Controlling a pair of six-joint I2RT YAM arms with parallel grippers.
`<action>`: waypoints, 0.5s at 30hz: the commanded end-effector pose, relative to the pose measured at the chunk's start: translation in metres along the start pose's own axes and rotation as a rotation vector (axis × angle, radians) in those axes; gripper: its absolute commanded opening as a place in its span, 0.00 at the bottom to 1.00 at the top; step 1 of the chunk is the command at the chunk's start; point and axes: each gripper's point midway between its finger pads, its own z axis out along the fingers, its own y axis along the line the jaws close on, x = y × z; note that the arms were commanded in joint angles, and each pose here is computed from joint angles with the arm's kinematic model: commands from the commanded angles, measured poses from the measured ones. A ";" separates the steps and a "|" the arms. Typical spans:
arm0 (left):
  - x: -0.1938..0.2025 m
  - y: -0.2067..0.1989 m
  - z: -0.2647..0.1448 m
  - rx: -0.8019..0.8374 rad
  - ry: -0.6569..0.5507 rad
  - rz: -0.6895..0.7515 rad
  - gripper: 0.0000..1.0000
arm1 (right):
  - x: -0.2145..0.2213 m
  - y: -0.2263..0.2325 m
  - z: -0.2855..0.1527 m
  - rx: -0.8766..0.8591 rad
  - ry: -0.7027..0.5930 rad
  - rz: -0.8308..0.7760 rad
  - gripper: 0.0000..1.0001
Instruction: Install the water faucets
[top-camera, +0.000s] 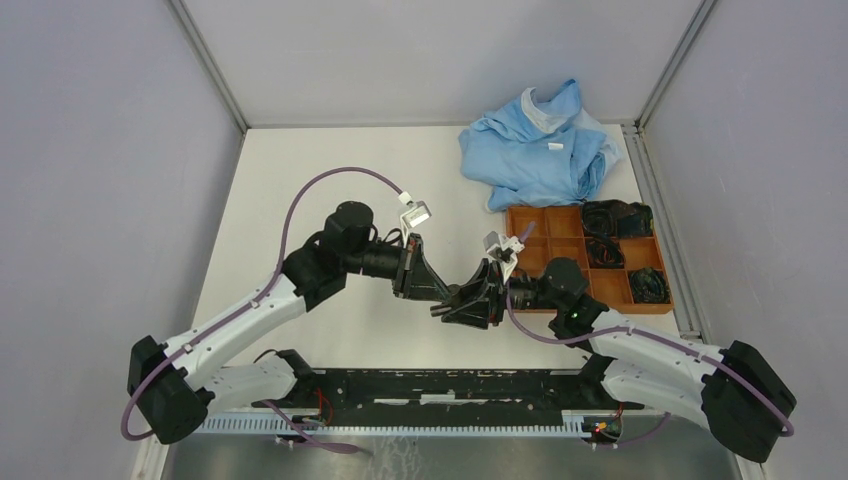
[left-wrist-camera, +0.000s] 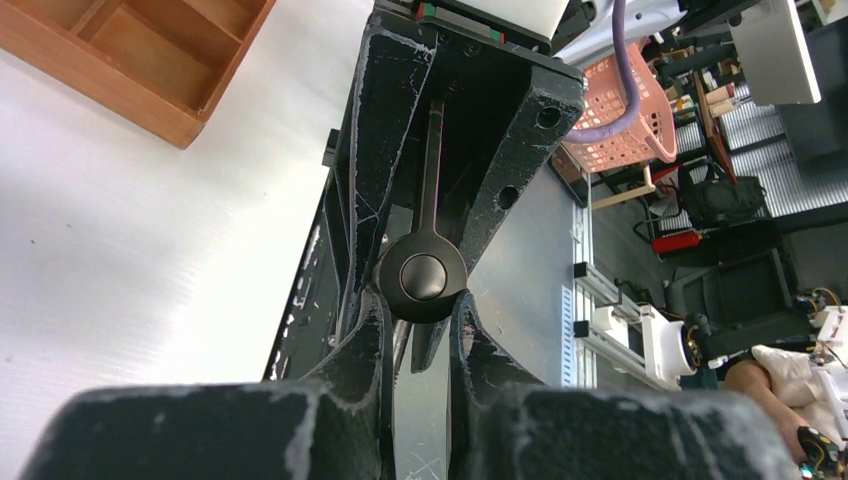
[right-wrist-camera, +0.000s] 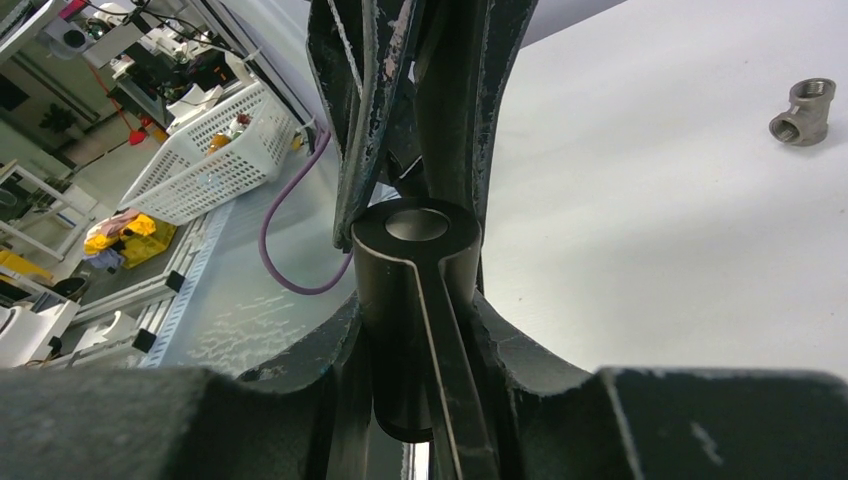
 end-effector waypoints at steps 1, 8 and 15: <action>-0.030 -0.020 0.014 0.059 -0.063 0.092 0.02 | -0.026 0.023 0.016 -0.097 -0.021 -0.081 0.00; -0.041 -0.025 0.016 0.077 -0.094 0.102 0.02 | -0.021 0.022 0.016 -0.097 0.006 -0.084 0.00; -0.043 -0.035 0.026 0.128 -0.093 0.101 0.02 | -0.019 0.025 0.015 -0.113 0.008 -0.100 0.00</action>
